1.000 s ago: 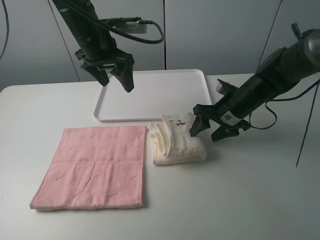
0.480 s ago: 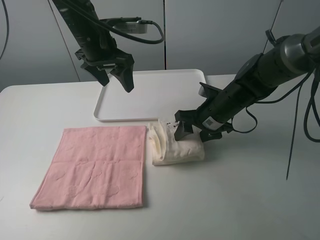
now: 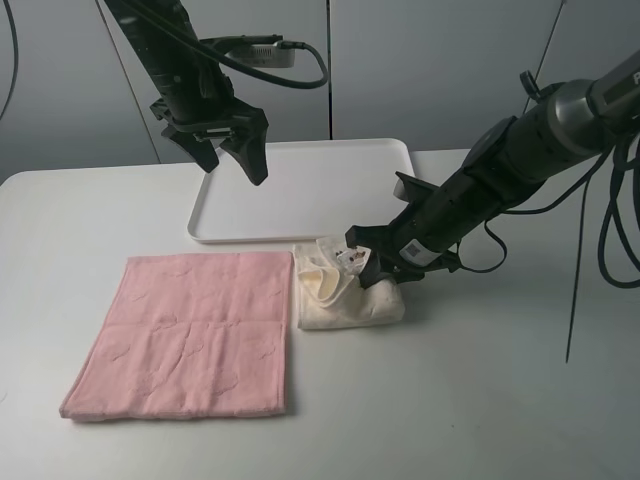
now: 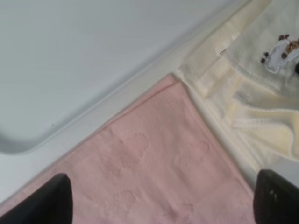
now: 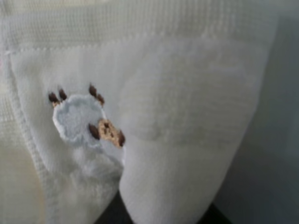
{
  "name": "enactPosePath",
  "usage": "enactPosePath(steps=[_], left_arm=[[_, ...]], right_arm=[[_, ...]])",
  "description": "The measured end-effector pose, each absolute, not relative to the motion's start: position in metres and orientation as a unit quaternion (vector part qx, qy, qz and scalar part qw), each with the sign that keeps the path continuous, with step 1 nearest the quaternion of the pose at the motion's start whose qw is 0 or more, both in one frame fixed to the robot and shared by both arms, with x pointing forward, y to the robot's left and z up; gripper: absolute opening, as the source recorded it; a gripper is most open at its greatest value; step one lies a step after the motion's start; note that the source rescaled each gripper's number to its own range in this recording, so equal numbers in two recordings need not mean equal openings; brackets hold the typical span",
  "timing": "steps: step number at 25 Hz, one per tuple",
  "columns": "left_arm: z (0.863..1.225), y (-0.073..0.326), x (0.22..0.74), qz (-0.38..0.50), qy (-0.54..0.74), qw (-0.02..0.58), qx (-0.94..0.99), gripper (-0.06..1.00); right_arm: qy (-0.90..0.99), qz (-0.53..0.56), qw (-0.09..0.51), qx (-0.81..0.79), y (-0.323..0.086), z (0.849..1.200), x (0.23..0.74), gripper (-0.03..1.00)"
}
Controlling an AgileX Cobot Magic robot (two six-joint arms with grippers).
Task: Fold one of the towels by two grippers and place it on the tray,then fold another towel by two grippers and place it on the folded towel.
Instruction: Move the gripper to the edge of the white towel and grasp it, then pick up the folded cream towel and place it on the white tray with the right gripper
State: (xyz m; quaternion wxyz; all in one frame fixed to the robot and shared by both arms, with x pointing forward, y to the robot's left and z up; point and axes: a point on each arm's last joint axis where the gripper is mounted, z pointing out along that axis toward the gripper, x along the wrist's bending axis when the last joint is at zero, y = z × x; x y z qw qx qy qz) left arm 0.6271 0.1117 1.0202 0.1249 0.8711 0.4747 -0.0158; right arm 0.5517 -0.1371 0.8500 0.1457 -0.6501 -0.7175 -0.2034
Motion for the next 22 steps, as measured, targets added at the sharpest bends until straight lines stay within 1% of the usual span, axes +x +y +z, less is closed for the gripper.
enactPosePath(steps=[6, 8, 11, 13, 16, 20, 22], left_arm=[[1.021, 0.112, 0.627, -0.015, 0.475, 0.126, 0.871, 0.99], [1.027, 0.113, 0.625, -0.011, 0.472, 0.131, 0.872, 0.99], [1.046, 0.117, 0.621, 0.007, 0.470, 0.146, 0.870, 0.99], [1.060, 0.121, 0.616, 0.018, 0.468, 0.159, 0.869, 0.99], [1.079, 0.126, 0.610, 0.042, 0.463, 0.168, 0.869, 0.99], [1.092, 0.129, 0.605, 0.056, 0.460, 0.178, 0.868, 0.99], [1.098, 0.130, 0.602, 0.062, 0.458, 0.182, 0.868, 0.99]], right_arm=[[-0.718, -0.204, 0.146, -0.649, -0.137, 0.850, 0.552, 0.17], [-0.720, -0.207, 0.144, -0.647, -0.137, 0.852, 0.552, 0.17], [-0.727, -0.216, 0.142, -0.636, -0.136, 0.862, 0.552, 0.17], [-0.734, -0.229, 0.148, -0.622, -0.134, 0.876, 0.552, 0.16], [-0.743, -0.267, 0.154, -0.595, -0.126, 0.909, 0.559, 0.16], [-0.748, -0.313, 0.180, -0.557, -0.112, 0.949, 0.573, 0.16], [-0.752, -0.335, 0.179, -0.539, -0.106, 0.966, 0.582, 0.16]])
